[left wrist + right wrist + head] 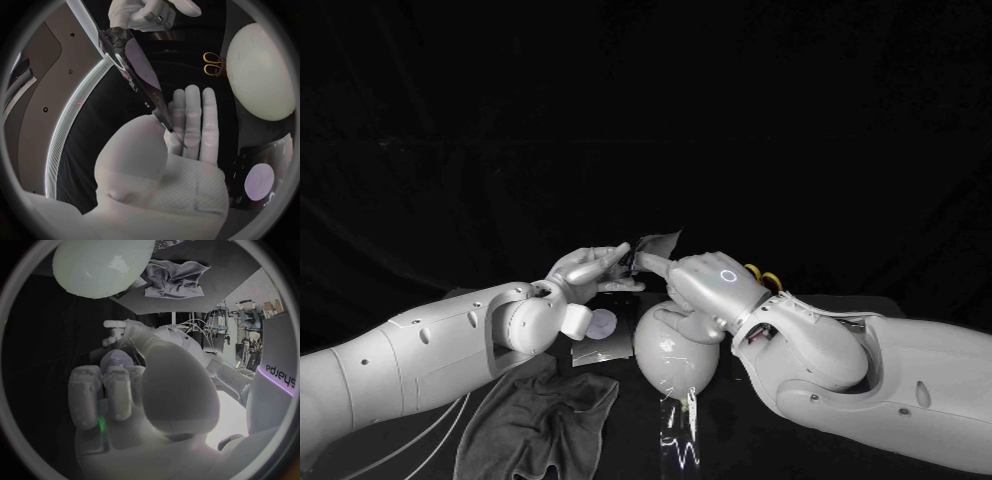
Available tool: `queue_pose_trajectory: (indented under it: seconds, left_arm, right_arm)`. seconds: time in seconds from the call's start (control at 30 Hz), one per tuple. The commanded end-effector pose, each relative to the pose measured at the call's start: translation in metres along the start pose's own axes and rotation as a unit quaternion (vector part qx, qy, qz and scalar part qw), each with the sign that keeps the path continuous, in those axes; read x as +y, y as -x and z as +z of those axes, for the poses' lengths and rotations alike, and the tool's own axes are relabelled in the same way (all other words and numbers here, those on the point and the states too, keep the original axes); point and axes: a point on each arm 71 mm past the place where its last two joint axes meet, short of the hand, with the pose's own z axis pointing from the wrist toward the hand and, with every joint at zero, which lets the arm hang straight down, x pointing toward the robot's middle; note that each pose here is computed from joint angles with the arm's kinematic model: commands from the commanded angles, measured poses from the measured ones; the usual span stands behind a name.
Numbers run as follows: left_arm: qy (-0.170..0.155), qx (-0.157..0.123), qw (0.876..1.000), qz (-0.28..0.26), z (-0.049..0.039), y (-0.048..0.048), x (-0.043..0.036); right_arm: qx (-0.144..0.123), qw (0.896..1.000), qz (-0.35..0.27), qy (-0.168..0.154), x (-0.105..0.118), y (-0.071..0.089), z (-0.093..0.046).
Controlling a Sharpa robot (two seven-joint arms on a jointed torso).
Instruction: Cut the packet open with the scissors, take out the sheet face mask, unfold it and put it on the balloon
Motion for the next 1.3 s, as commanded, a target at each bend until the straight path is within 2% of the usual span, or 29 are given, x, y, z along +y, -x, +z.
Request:
queue_pose_trajectory:
  seconds: [0.03,0.47,0.93,1.3]
  left_arm:
    - [-0.004,0.002,1.000,0.006,0.0003,-0.0013,-0.0012]
    - [-0.007,0.009,1.000,0.011,0.0006,-0.0024,-0.0016]
    - [-0.002,0.027,0.999,0.026,0.0019,-0.0099,-0.0001]
    - [0.003,0.032,0.999,0.029,0.0019,-0.0111,0.0007]
  right_arm:
    - [0.008,1.000,-0.013,-0.012,-0.001,-0.001,0.000]
    - [0.017,1.000,-0.014,-0.013,-0.001,-0.003,0.003]
    - [0.009,1.000,-0.015,-0.011,0.000,-0.008,0.017]
    - [0.011,1.000,-0.014,0.000,0.004,-0.012,0.024]
